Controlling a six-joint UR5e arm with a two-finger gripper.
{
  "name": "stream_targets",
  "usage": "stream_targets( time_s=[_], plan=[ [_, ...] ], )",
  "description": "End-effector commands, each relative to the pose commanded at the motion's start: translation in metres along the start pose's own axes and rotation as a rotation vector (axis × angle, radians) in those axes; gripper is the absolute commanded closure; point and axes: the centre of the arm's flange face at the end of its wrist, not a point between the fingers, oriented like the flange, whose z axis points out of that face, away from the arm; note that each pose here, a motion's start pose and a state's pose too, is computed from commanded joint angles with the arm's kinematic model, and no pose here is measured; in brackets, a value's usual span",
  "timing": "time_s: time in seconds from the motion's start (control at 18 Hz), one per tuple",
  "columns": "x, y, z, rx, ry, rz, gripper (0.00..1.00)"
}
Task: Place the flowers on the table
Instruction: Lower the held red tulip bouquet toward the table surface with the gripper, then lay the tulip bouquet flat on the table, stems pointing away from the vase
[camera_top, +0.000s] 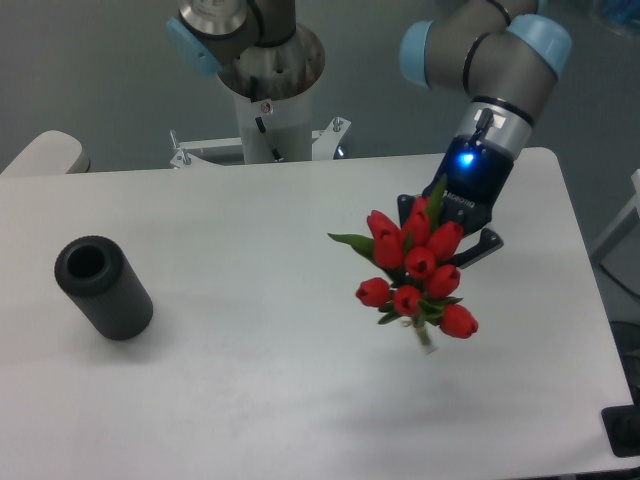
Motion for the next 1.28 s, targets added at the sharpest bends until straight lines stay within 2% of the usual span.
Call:
stream_targets(
  time_s=[0.22, 0.39, 0.83, 0.94, 1.28],
  plan=[
    [0.002, 0.0, -0.004, -0.08, -0.007, 0.072, 0.81],
    [0.006, 0.007, -0.003, -0.148, 0.025, 0.164, 0.81],
    [0.031, 0.048, -0.003, -0.562, 0.176, 0.452, 0.81],
    [0.04, 0.058, 0.0, -0.617, 0.221, 0.5, 0.81],
    [0.075, 0.084, 0.008, -0.761, 0.331, 0.523, 0.81]
  ],
)
